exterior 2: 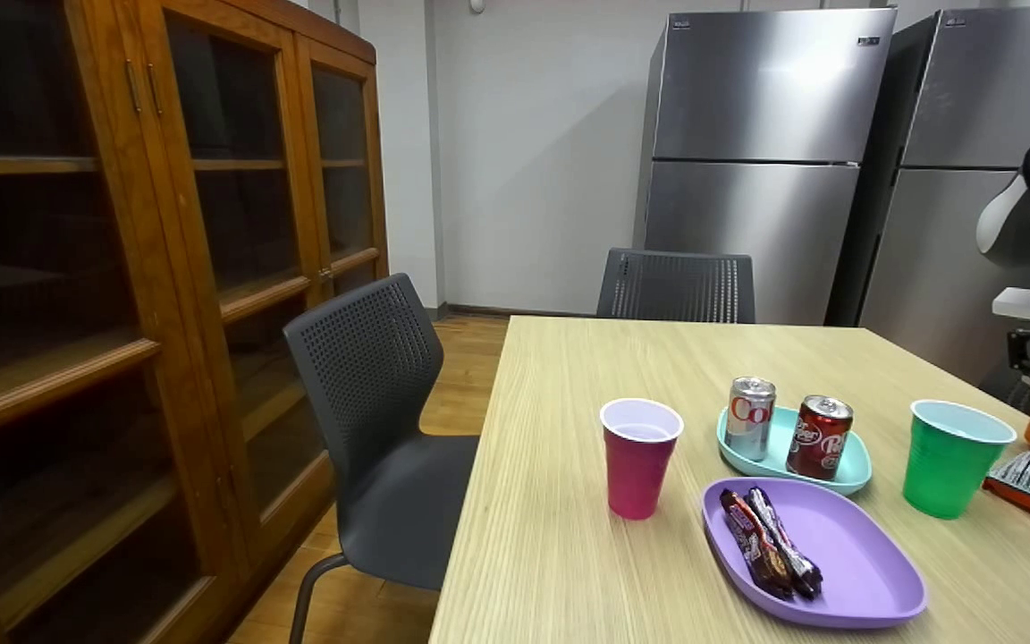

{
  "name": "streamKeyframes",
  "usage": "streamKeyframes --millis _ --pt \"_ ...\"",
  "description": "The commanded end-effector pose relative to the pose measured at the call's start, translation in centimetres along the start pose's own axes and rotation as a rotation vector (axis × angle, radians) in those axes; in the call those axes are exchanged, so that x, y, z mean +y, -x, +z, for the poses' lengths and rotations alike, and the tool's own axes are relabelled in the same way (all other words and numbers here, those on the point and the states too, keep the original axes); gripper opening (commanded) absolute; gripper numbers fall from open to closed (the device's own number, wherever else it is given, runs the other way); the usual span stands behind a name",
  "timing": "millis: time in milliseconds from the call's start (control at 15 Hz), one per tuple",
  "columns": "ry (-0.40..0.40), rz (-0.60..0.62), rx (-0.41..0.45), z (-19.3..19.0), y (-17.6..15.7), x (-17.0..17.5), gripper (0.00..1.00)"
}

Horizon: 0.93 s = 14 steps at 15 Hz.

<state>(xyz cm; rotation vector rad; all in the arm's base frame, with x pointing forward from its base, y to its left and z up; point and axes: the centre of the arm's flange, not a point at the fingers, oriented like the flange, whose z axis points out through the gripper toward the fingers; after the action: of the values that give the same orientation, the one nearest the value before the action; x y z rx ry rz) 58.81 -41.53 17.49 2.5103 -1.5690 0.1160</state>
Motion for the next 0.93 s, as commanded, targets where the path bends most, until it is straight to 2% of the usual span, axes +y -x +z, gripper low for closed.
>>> streamKeyframes --millis 0,400,867 --pt "-0.063 -0.095 0.027 -4.2 3.0 0.9 0.39" --pt "-0.14 -0.203 0.037 -7.8 6.4 -0.2 0.39" --pt "-0.172 -0.298 0.022 -10.4 12.1 -1.3 0.39"
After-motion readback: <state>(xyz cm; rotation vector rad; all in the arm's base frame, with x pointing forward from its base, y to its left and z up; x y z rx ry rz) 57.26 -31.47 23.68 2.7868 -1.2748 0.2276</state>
